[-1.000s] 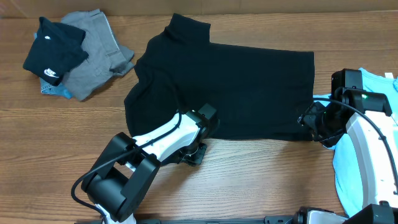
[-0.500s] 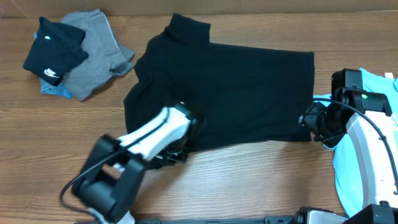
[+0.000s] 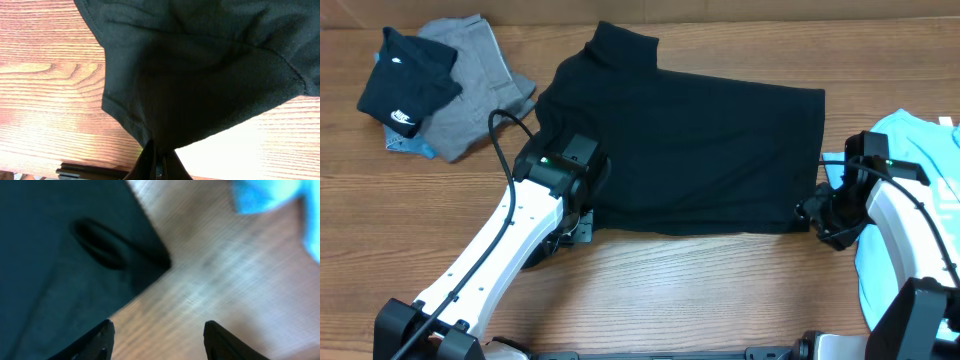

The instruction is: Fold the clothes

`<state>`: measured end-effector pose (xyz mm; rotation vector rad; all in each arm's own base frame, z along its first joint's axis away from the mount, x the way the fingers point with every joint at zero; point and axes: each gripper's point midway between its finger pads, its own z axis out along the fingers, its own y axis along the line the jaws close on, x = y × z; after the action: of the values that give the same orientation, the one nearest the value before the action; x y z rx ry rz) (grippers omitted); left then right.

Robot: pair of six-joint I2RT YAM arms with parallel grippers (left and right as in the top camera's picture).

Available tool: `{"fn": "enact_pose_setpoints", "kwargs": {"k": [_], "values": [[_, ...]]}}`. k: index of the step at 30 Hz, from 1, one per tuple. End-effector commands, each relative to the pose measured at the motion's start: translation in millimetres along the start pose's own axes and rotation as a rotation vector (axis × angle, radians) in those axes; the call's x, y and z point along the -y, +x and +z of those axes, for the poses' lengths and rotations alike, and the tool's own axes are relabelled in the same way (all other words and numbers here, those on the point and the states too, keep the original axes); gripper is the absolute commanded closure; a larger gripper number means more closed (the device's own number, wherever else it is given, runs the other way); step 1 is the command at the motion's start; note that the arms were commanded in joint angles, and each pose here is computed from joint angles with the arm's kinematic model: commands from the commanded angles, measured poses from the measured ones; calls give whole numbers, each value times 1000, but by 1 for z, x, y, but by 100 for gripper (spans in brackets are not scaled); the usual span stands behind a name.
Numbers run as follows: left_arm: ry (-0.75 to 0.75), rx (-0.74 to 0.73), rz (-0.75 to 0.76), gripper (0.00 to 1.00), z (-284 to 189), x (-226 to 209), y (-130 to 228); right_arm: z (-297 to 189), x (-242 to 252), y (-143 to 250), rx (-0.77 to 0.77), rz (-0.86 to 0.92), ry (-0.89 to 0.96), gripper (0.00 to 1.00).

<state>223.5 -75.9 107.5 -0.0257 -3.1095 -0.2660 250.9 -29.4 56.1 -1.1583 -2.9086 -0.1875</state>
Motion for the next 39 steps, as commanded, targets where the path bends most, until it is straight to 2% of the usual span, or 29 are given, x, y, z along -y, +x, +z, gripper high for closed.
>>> {"fn": "enact_pose_setpoints", "kwargs": {"k": [1,12,19,28,33,36,39], "values": [[-2,20,-6,96,-5,-2,-3,2,-28,7,-37,-83,-166,39],[1,27,-5,96,-5,-1,-5,30,-32,-3,50,-71,-199,44],[3,30,-5,96,-5,-1,-6,32,-36,-9,82,-78,-219,44],[2,27,-4,96,-5,-1,-5,40,-32,-6,81,-70,-214,48],[1,27,-4,96,-5,-1,-5,41,-34,-16,130,-76,-222,51],[1,26,-4,96,-5,-1,-5,43,-34,-14,126,-78,-230,61],[1,26,-4,96,-5,-1,-5,42,-36,-15,132,-84,-233,82]]}}
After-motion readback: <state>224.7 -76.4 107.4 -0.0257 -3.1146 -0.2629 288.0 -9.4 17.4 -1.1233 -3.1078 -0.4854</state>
